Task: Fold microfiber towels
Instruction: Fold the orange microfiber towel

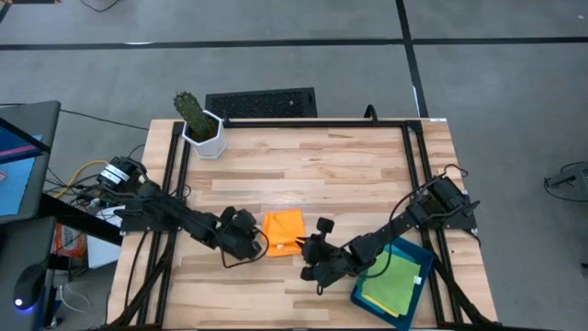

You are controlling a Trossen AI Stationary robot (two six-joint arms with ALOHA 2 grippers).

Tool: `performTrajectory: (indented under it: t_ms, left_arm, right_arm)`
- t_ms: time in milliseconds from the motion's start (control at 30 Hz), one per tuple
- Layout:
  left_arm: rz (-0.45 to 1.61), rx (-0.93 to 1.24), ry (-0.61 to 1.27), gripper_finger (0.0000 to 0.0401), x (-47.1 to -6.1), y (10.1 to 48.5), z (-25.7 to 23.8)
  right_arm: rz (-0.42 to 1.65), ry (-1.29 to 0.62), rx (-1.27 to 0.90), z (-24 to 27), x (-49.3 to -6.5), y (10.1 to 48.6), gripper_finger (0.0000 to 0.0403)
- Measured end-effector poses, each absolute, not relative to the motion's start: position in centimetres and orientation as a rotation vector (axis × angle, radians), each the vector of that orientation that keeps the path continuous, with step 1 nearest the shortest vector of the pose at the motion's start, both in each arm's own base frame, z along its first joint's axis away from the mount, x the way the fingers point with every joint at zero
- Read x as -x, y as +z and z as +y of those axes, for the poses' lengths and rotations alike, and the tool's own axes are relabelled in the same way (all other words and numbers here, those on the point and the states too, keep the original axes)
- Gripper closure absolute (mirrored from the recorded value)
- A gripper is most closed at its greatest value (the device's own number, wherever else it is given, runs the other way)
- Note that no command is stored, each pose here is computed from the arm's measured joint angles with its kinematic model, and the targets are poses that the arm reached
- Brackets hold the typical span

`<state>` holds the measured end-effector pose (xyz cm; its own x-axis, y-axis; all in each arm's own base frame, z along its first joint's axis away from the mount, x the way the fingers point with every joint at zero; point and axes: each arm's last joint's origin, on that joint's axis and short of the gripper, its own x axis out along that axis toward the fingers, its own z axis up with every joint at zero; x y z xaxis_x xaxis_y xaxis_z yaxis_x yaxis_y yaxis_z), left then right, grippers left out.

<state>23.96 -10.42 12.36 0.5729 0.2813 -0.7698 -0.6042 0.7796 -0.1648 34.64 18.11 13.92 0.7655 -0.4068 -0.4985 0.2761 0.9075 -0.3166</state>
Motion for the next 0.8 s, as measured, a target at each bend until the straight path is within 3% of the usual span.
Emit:
performTrajectory:
  t_ms: [267,600,800]
  left_arm:
    - [0.764,0.456,0.495,0.0362,-24.9,12.7,-10.0]
    - [0.491,0.445,0.357,0.0369,-28.6,15.2,-7.5]
    - [0.487,0.452,0.294,0.0369,-29.7,16.3,-5.5]
  right_arm:
    - [0.595,-0.374,0.237,18.1,-34.6,13.9,0.0337]
    - [0.591,-0.369,0.237,18.4,-34.4,13.9,0.0337]
    - [0.570,-0.381,0.204,18.4,-34.6,14.0,0.0337]
